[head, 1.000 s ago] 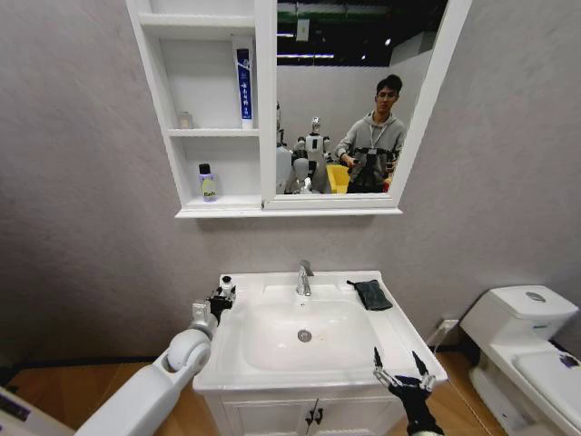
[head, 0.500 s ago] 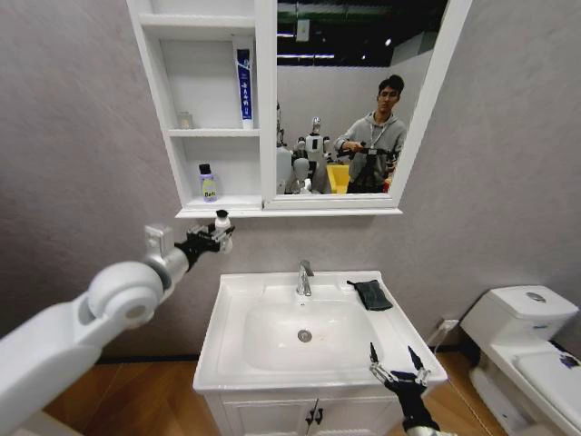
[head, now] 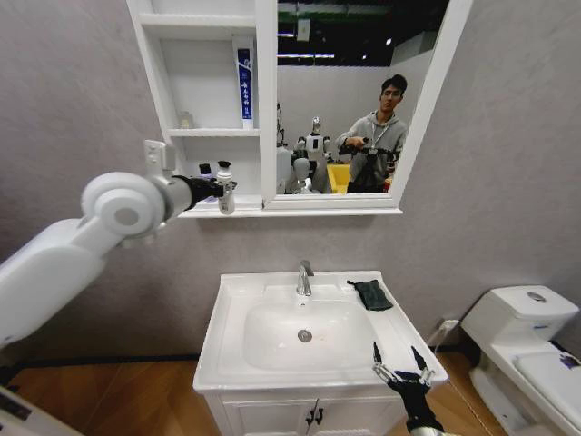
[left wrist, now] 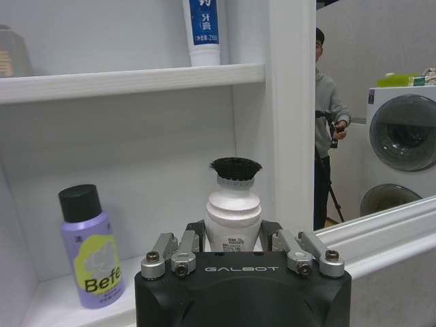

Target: Move facial cleanser and shampoo from washbasin to cabinet, then wipe washbasin with towel.

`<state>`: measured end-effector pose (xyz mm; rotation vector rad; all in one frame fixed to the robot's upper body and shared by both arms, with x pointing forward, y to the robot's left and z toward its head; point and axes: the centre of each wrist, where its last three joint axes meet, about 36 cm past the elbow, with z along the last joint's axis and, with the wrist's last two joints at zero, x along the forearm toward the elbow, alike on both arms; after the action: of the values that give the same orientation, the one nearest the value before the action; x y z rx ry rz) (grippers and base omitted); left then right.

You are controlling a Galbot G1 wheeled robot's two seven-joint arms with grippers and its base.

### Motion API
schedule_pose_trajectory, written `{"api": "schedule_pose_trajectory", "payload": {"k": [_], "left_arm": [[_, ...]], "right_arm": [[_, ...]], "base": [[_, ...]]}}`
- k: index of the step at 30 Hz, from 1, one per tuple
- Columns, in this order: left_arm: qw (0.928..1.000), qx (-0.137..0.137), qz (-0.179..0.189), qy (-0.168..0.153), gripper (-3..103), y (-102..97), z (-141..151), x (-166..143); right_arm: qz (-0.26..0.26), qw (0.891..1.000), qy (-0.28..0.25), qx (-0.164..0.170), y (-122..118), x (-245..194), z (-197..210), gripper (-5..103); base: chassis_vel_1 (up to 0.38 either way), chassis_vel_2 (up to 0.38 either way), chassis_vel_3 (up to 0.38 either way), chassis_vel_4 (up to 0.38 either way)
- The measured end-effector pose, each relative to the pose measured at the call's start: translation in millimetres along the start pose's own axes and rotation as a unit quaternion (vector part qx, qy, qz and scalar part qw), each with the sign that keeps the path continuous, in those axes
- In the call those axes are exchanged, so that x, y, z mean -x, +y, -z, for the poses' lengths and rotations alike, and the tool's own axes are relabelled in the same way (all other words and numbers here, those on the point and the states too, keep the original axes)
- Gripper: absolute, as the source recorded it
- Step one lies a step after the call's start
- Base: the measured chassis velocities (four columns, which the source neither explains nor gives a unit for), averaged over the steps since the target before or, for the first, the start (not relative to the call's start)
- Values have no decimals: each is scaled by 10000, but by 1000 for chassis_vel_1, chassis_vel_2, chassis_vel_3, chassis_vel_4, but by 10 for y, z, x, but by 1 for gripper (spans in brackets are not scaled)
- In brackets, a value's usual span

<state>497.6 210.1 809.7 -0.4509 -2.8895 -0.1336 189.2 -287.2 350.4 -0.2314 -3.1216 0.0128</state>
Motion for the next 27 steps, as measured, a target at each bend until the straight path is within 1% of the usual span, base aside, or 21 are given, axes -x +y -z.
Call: {"api": "schedule_pose_trajectory", "payload": {"k": [2,3,4,6,7,9,10,12,16,20,22,23,25,26,27], "left_arm": [[10000,-51,59,19,41,-28,77,211],[10000,-51,59,19,41,-28,77,211],[9999,-83,94,13,41,-33,103,314],[9995,-249,176,-43,41,-60,159,509],[9995,-249,176,-43,41,-60,159,509],[9989,-367,284,-85,41,-68,216,648],[9989,-367,284,-85,41,-68,216,648],[9980,-483,394,-122,41,-44,257,759],[9970,-558,518,-113,41,3,253,854],[9967,-584,553,-76,40,22,221,890],[9961,-611,636,-13,40,23,191,906],[9960,-616,652,34,38,19,175,905],[9960,-608,655,60,38,18,160,905],[9960,-591,669,86,48,27,142,902],[9960,-591,669,86,48,27,142,902]], "right_arm": [[-82,10000,-5,46,-46,5,-38,100],[-82,10000,-5,46,-46,5,-38,100],[-118,9999,-1,63,-70,1,-61,100],[-186,9998,27,92,-125,-10,-103,100],[-186,9998,27,92,-125,-10,-103,100],[-275,9995,55,110,-195,-6,-142,100],[-275,9995,55,110,-195,-6,-142,100],[-327,9994,53,112,-252,7,-149,100],[-341,9993,54,117,-268,7,-146,100],[-343,9993,55,116,-269,6,-145,100],[-349,9993,51,108,-275,8,-144,100],[-353,9993,48,101,-281,9,-142,100],[-355,9993,46,96,-286,11,-140,100],[-357,9993,48,92,-291,12,-139,100],[-357,9993,48,92,-291,12,-139,100]], "base": [[0,0,0,0],[0,0,0,0],[0,0,0,0],[0,0,0,0],[0,0,0,0],[0,0,0,0],[0,0,0,0],[0,0,0,0],[0,0,0,0],[0,0,0,0],[0,0,0,0],[0,0,0,0],[0,0,0,0],[0,0,0,0],[0,0,0,0]]}}
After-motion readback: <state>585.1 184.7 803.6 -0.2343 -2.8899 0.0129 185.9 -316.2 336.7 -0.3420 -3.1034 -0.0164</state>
